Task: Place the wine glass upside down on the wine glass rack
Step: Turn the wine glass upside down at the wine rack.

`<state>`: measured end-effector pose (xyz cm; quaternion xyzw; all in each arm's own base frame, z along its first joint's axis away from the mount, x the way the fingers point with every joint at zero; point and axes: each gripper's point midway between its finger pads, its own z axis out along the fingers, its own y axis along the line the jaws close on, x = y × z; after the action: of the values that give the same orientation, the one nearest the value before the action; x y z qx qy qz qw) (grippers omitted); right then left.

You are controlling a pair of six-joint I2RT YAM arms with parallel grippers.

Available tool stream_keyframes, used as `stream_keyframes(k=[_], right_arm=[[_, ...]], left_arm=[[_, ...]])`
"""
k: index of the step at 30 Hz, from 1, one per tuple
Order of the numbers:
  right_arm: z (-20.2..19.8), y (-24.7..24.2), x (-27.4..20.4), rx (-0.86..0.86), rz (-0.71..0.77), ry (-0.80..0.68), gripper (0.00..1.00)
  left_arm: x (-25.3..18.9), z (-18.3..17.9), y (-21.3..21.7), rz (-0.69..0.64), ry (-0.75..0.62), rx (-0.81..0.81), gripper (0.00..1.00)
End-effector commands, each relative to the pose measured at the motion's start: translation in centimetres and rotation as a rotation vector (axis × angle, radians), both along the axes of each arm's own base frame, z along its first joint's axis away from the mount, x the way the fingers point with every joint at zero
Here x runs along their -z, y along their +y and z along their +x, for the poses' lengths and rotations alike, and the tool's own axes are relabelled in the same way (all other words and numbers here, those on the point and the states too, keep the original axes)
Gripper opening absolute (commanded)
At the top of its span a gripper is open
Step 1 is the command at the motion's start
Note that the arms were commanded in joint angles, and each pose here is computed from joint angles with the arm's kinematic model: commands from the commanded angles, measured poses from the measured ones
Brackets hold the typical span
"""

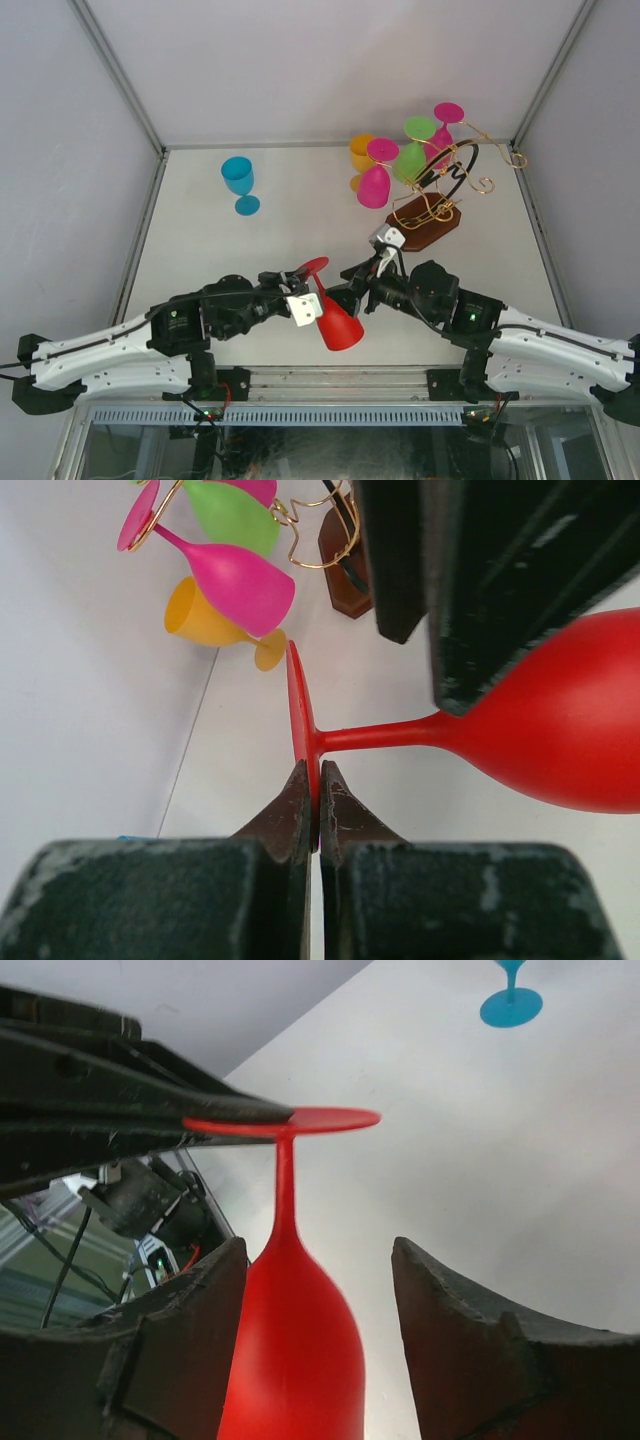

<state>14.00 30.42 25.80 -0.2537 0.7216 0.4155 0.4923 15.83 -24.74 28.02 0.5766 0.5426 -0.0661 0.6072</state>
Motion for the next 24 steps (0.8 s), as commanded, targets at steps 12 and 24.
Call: stream_keyframes(k=[12,24], right_arm=[[0.8,3.0,-0.5,-0.082,0.085,0.053,0.49],[1.1,4.0,0.6,-0.094,0.045,0.019,0.28]], left_arm=[[-2.0,0.3,-0.2,-0.092,-0.002,-0.017,0.00],[-1.8,0.6,0.0,-0.088,0.003,-0.036,0.00]])
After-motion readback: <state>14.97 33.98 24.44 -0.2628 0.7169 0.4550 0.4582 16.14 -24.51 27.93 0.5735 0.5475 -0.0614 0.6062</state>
